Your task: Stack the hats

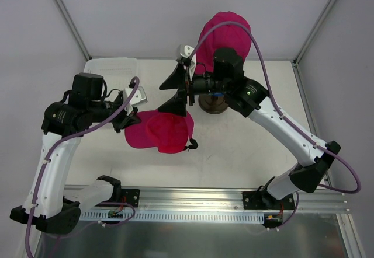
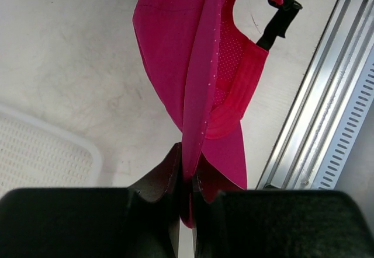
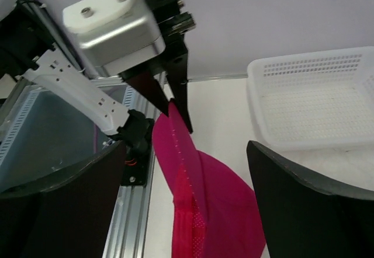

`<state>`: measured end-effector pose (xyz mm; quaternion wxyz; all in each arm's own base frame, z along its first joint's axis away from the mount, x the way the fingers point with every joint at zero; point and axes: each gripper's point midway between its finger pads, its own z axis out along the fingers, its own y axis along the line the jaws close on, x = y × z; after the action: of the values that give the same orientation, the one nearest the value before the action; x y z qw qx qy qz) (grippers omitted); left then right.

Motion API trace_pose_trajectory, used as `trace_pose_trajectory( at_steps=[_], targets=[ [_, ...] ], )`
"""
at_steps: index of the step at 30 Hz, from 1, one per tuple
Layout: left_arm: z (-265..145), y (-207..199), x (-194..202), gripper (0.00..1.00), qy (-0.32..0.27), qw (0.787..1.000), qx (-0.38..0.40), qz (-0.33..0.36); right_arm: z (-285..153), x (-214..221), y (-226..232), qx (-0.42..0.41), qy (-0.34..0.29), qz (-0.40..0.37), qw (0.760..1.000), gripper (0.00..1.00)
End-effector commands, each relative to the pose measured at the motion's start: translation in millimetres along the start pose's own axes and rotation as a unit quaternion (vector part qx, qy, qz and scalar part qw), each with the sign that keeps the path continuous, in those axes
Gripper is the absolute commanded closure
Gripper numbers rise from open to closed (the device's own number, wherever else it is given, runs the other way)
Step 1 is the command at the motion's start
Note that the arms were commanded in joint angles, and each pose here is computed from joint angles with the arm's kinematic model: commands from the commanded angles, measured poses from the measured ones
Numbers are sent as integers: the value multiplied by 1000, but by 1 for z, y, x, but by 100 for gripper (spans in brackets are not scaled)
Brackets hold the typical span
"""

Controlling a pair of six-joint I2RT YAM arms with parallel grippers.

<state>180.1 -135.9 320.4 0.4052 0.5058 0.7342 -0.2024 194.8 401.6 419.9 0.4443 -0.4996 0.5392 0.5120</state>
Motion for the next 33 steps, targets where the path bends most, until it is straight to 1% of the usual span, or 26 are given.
trace_pose_trajectory(
  at_steps=[1,3,6,13,15,16,18,19,21,23,24,25,26,28,29,30,31,33],
  targets=[
    [-6,-17,-19,94,-32,999,34,-10,-4,-3,32,-68,7,14,998,12],
    [-6,-18,-23,94,-37,998,42,-13,-6,11,32,-70,30,28,997,13],
    [-6,-19,-29,92,-45,998,50,-14,-7,21,32,-70,42,28,996,14],
    [-6,-25,-42,88,-63,995,77,-18,0,33,20,-58,74,32,995,15],
    [-7,-26,-47,87,-68,994,82,-21,3,36,15,-50,78,34,995,19],
    [-7,-27,-48,87,-68,994,86,-24,4,37,16,-50,80,34,995,25],
    [-4,-29,-50,87,-72,992,99,-33,5,42,15,-45,91,34,994,28],
    [-4,-29,-52,87,-74,991,103,-37,6,43,16,-47,94,23,994,29],
    [1,-28,-56,90,-74,989,116,-52,6,50,16,-45,103,21,993,32],
    [4,-29,-53,94,-69,988,124,-60,6,56,16,-42,110,20,993,34],
    [5,-27,-48,100,-61,989,116,-61,4,64,14,-36,119,24,992,33],
    [6,-29,-42,100,-53,990,112,-63,-3,61,17,-32,115,15,993,32],
    [13,-33,-24,100,-34,990,117,-73,-7,63,17,-28,116,-2,993,27],
    [9,-48,-6,71,-29,989,119,-82,-23,74,17,-3,125,-13,992,23],
    [16,-56,10,58,-19,986,121,-114,-28,77,17,3,126,-13,992,23],
    [22,-56,19,49,-9,984,117,-137,-33,79,17,8,127,-9,992,22],
    [27,-55,29,41,4,981,112,-158,-39,86,14,16,132,3,991,22],
    [37,-40,54,39,24,971,102,-217,-51,79,14,35,121,15,992,20]
  ],
)
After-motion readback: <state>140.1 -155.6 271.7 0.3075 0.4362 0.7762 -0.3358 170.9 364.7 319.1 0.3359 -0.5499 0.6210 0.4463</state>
